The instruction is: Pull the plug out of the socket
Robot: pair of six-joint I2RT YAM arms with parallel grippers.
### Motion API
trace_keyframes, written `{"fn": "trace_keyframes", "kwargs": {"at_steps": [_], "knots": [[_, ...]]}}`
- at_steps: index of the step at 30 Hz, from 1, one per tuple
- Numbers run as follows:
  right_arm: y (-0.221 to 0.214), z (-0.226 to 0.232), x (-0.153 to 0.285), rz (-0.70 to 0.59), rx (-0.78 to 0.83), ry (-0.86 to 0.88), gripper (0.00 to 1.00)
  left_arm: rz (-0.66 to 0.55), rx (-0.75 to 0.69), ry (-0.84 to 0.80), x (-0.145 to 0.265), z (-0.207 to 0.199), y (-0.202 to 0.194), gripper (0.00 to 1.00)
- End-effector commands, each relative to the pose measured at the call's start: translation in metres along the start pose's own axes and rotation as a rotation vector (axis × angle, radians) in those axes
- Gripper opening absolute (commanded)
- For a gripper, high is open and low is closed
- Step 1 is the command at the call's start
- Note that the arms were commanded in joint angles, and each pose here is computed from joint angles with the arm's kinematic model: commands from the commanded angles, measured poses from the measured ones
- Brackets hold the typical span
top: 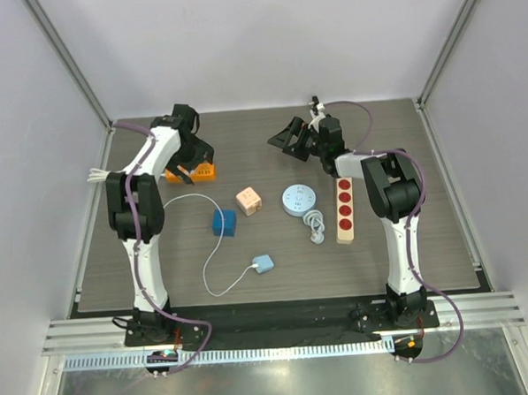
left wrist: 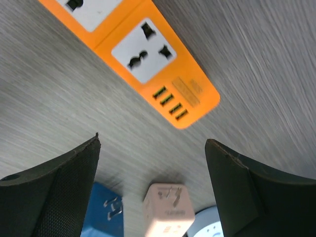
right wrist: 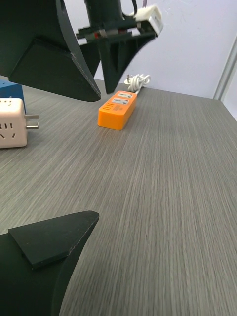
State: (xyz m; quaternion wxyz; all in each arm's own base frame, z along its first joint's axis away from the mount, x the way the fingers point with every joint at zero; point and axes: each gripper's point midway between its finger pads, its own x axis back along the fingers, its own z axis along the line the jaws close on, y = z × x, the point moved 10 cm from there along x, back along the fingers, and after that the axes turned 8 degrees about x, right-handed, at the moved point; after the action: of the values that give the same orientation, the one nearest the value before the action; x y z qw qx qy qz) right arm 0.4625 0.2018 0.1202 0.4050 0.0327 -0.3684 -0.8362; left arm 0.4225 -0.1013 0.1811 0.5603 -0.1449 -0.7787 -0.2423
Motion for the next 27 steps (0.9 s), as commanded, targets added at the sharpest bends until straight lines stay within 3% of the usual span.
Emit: {"fn": "trace_keyframes", "kwargs": {"at_steps": [1,7,15,19,27], "knots": [[0.018,0.004,-0.001,-0.051,0.028,0.028,0.98,-0.055,0.11,0.099,0.002,-0.008,0.008,0.88],[0.021,-0.002,0.001,-0.053,0.005,0.026,0.98,-0.076,0.248,0.148,-0.018,-0.016,0.02,0.89],[0.023,-0.007,0.001,-0.053,-0.025,0.038,0.98,0.032,0.419,0.197,-0.052,-0.009,0.033,0.88],[0.025,-0.005,0.002,-0.056,-0.026,0.047,0.99,-0.006,0.518,0.204,-0.064,-0.011,0.043,0.88],[0.026,-0.005,0.002,-0.058,-0.027,0.047,0.99,0.014,0.576,0.269,-0.091,-0.006,0.038,0.88]]}}
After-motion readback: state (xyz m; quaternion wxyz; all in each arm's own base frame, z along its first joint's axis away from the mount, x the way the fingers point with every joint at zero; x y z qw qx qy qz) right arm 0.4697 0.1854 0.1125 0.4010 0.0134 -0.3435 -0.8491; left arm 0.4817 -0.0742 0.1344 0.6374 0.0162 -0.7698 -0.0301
